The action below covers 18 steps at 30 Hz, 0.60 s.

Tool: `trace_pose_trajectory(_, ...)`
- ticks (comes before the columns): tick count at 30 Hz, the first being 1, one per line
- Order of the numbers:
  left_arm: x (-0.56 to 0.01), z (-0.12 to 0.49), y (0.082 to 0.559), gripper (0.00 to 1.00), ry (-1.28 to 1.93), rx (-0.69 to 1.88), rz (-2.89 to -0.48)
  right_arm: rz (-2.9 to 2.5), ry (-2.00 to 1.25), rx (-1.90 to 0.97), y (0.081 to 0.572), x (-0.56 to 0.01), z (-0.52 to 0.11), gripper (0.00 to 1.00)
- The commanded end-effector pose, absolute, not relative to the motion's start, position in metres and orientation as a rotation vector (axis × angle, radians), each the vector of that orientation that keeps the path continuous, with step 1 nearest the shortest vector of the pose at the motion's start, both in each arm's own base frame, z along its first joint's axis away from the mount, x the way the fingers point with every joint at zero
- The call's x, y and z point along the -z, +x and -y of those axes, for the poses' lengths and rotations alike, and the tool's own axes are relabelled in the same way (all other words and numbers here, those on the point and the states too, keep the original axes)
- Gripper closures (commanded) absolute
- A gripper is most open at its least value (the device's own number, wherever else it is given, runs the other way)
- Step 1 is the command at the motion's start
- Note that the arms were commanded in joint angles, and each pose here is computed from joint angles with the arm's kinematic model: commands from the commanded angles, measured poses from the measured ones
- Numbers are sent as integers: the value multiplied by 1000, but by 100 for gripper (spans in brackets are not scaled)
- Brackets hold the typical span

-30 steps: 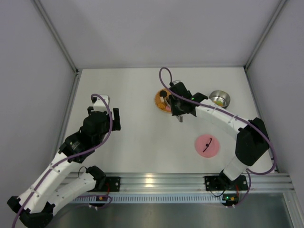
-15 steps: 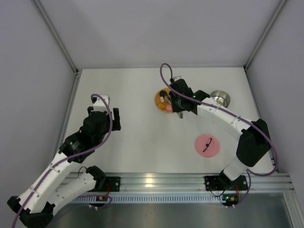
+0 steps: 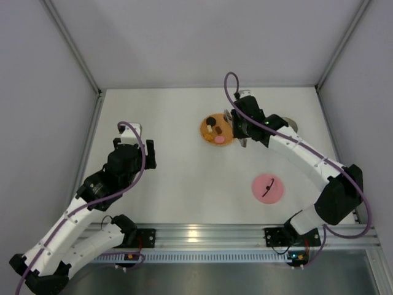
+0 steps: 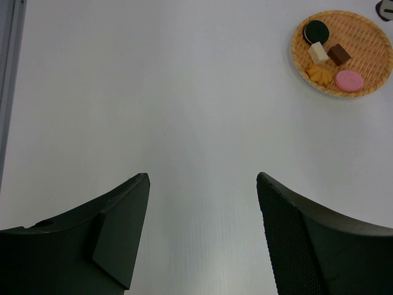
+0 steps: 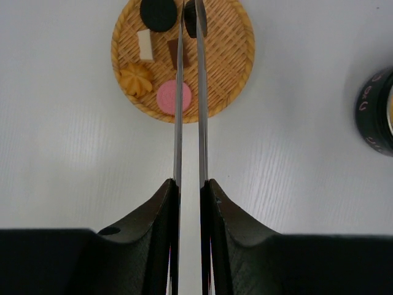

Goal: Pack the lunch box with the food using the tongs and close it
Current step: Pick up the fake food from the plate, then place the fake food in the packing box.

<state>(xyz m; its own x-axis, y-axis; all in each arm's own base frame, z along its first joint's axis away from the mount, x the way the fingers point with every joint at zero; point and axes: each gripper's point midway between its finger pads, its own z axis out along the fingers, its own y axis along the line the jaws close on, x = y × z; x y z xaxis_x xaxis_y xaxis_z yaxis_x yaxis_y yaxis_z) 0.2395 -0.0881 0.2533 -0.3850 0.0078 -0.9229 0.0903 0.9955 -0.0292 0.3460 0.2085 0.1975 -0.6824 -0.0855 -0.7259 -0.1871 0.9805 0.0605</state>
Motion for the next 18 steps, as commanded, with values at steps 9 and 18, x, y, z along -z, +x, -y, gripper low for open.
trace_pose_trajectory(9,-257,90,243,24,68,101,-1940,-2216,193,-9,326,-226,-66,80)
trace_pose_trajectory(18,-257,90,242,24,69,102,-1940,-2231,317,107,312,-208,-16,78)
